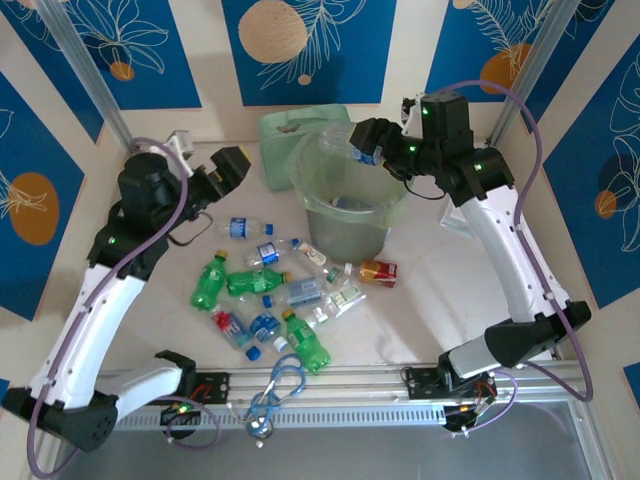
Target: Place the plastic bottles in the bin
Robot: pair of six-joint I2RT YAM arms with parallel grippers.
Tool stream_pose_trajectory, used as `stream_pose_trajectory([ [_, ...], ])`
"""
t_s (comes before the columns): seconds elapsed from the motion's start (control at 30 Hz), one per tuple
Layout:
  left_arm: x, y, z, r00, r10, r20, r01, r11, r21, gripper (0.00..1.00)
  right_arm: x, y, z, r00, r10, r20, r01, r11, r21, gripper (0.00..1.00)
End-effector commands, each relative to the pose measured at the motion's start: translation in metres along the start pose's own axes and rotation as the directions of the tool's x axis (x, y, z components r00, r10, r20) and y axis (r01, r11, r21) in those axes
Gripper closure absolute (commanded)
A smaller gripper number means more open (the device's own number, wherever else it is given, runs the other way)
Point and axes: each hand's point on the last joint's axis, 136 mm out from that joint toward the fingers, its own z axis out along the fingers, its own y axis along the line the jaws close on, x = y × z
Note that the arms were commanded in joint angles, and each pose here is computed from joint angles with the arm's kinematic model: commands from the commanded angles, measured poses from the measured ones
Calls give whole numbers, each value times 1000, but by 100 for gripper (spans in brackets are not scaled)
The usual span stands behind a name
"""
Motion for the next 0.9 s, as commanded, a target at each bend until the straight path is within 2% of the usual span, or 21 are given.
stream_pose_trajectory([
  [0.0,30,70,-4,995,46,-86,-67,965,-255,0,9,-28,19,998,-27,-57,33,994,108,38],
  [0.2,50,95,-5,992,0,-126,-38,954,-297,1,15,-46,43,994,-26,-104,42,986,160,32],
  [0.3,55,103,-4,991,-16,-135,-28,949,-314,1,18,-50,51,992,-26,-123,47,984,172,26],
  [0.43,57,110,-1,989,-32,-145,-18,944,-330,1,16,-50,54,991,-39,-126,62,980,187,11],
  [0.6,60,118,0,987,-52,-151,-5,936,-351,3,12,-43,48,992,-59,-111,79,980,182,2],
  [0.77,57,133,1,987,-72,-143,10,920,-391,3,6,-20,30,992,-100,-73,109,985,137,2],
  [0.87,54,152,6,983,-127,-134,56,897,-438,5,7,4,12,989,-145,-37,147,986,78,3],
])
